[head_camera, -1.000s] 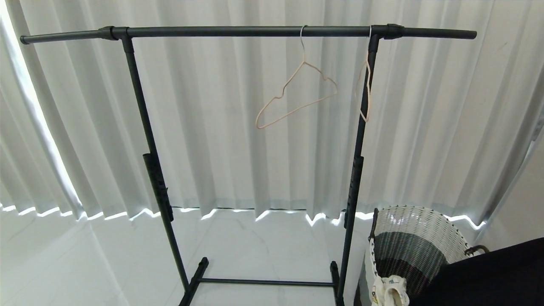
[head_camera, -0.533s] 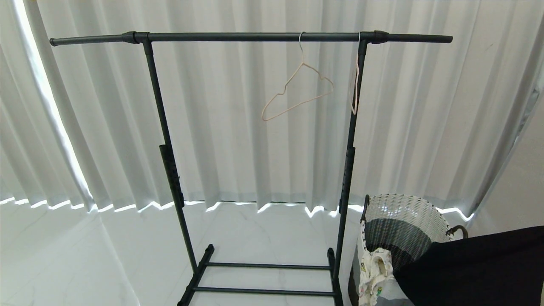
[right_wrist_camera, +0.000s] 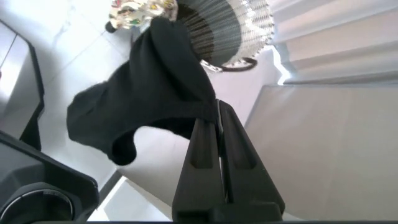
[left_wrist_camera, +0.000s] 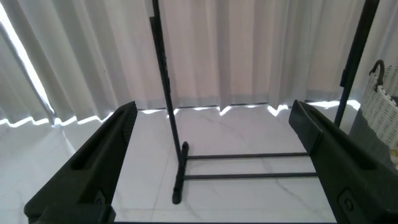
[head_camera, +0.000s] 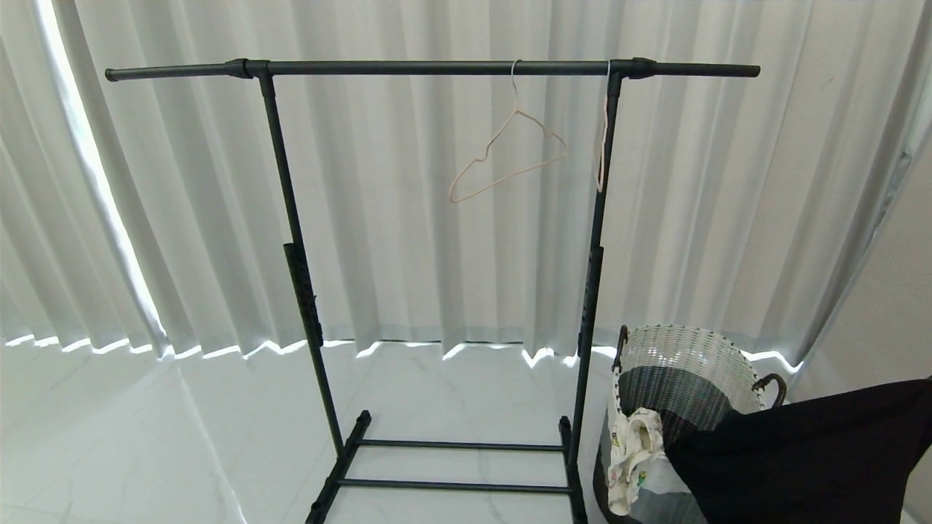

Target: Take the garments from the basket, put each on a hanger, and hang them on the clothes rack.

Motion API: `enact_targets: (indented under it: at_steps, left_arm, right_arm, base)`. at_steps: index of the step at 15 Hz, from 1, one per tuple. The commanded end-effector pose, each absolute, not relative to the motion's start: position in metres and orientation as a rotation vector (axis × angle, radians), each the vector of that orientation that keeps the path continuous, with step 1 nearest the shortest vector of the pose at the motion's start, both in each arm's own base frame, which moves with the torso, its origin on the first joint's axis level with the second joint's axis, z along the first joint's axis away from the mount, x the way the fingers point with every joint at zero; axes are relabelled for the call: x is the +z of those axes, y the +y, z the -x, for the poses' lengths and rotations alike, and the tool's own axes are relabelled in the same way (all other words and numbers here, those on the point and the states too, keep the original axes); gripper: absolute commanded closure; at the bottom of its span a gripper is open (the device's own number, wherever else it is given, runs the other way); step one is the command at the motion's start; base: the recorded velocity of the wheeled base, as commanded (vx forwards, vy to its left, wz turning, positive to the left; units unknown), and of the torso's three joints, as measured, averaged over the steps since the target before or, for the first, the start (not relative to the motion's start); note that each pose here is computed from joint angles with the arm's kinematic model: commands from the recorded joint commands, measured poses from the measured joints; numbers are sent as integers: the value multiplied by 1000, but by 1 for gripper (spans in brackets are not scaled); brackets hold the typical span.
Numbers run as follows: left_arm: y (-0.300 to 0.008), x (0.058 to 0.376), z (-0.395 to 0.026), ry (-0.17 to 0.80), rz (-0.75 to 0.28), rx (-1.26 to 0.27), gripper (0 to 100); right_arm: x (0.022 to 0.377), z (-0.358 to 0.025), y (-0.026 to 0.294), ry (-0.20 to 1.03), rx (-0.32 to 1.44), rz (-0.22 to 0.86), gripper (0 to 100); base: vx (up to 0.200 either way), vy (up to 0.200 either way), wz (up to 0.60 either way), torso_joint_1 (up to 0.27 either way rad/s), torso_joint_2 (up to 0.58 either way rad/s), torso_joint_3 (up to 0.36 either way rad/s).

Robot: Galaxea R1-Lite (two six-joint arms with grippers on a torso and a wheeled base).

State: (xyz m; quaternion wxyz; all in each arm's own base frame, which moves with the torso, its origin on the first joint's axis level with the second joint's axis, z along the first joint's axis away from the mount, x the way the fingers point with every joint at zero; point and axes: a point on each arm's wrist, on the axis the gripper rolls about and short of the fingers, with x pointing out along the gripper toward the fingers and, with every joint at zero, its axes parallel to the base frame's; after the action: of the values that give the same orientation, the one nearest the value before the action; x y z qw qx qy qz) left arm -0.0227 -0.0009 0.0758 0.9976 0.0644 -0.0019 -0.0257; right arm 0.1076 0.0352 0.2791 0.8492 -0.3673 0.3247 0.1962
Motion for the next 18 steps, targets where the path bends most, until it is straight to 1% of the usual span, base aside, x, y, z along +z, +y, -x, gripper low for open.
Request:
enact_targets:
  at_steps: [1, 4, 8, 13, 18]
  left_arm:
    - [-1, 76, 23, -3, -129, -52, 0]
    - [-1, 76, 23, -5, -126, -52, 0]
    - [-1, 76, 23, -3, -112, -51, 0]
    - [-1, 76, 23, -6, -150, -53, 0]
    - [-1, 76, 23, -5, -147, -53, 0]
  right_arm:
    - [278, -114, 39, 698, 431, 782, 100]
    - [277, -116, 40, 704, 434, 784, 100]
    - [278, -116, 40, 703, 433, 784, 100]
    - [276, -120, 43, 717, 447, 791, 100]
    - [274, -119, 43, 723, 448, 791, 100]
  base:
    - [0, 200, 0, -2, 2, 7]
    - [0, 200, 0, 6, 4, 4]
    - [0, 0, 0, 0, 0, 0]
    - [0, 0, 0, 0, 0, 0]
    - [0, 0, 0, 0, 0, 0]
